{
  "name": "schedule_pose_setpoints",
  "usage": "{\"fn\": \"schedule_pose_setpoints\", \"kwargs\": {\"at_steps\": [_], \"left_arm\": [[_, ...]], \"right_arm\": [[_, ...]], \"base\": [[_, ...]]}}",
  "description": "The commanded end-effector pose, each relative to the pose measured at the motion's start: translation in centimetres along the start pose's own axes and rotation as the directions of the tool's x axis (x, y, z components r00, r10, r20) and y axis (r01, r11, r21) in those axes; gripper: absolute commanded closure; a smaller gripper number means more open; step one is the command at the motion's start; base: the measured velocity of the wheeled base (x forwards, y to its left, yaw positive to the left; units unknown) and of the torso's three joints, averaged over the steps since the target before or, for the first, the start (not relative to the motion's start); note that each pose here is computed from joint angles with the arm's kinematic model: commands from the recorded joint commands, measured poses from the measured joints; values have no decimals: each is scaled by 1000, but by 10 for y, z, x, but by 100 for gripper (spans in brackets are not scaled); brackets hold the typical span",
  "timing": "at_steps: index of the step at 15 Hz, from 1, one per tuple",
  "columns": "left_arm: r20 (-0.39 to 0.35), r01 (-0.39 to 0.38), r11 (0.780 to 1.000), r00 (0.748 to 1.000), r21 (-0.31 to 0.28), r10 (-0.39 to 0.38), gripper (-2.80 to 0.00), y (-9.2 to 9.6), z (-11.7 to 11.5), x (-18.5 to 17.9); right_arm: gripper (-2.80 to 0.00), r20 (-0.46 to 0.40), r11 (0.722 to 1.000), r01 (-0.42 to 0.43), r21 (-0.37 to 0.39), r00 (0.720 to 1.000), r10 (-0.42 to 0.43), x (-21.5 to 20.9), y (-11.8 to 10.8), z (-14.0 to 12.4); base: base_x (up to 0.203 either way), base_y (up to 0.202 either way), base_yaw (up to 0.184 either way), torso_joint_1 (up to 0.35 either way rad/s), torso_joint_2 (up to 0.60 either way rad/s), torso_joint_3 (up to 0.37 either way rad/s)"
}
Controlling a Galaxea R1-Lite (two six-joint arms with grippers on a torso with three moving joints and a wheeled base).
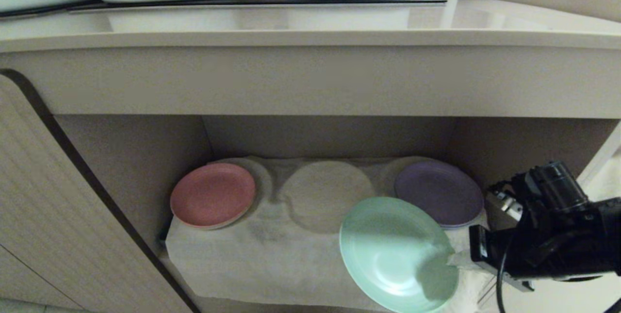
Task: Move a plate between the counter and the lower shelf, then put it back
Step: Put the plate in the cupboard
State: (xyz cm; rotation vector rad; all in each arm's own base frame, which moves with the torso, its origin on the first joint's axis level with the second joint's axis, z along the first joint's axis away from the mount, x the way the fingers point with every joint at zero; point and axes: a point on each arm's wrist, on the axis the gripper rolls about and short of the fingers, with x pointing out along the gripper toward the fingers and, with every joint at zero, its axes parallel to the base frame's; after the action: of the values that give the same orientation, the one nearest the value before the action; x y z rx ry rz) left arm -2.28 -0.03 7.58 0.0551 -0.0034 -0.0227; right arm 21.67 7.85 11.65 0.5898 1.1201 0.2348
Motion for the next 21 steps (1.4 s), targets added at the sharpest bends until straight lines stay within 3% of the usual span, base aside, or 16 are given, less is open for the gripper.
{"fn": "schedule_pose_setpoints", "kwargs": {"at_steps": [1,5,9,16,21], "left_arm": [[0,0,1000,1000,0,0,0,0,0,0],[0,0,1000,1000,0,0,0,0,0,0],[0,0,1000,1000,0,0,0,0,0,0],[0,-1,1000,1000,0,1,0,0,0,0],[0,0,1000,1000,0,0,0,0,0,0]], "right_arm": [[0,-16,1000,-4,10,1000,4,10,3,1],[0,3,1000,19,-15,1000,-19,27,15,-1],[0,45,1000,18,0,999,-18,37,31,14],[0,78,999,40,10,996,-41,65,60,18],[0,98,999,38,5,994,-39,74,70,27]], "base": [[0,0,0,0,0,0],[0,0,0,0,0,0],[0,0,0,0,0,0],[0,0,0,0,0,0],[0,0,0,0,0,0]]}}
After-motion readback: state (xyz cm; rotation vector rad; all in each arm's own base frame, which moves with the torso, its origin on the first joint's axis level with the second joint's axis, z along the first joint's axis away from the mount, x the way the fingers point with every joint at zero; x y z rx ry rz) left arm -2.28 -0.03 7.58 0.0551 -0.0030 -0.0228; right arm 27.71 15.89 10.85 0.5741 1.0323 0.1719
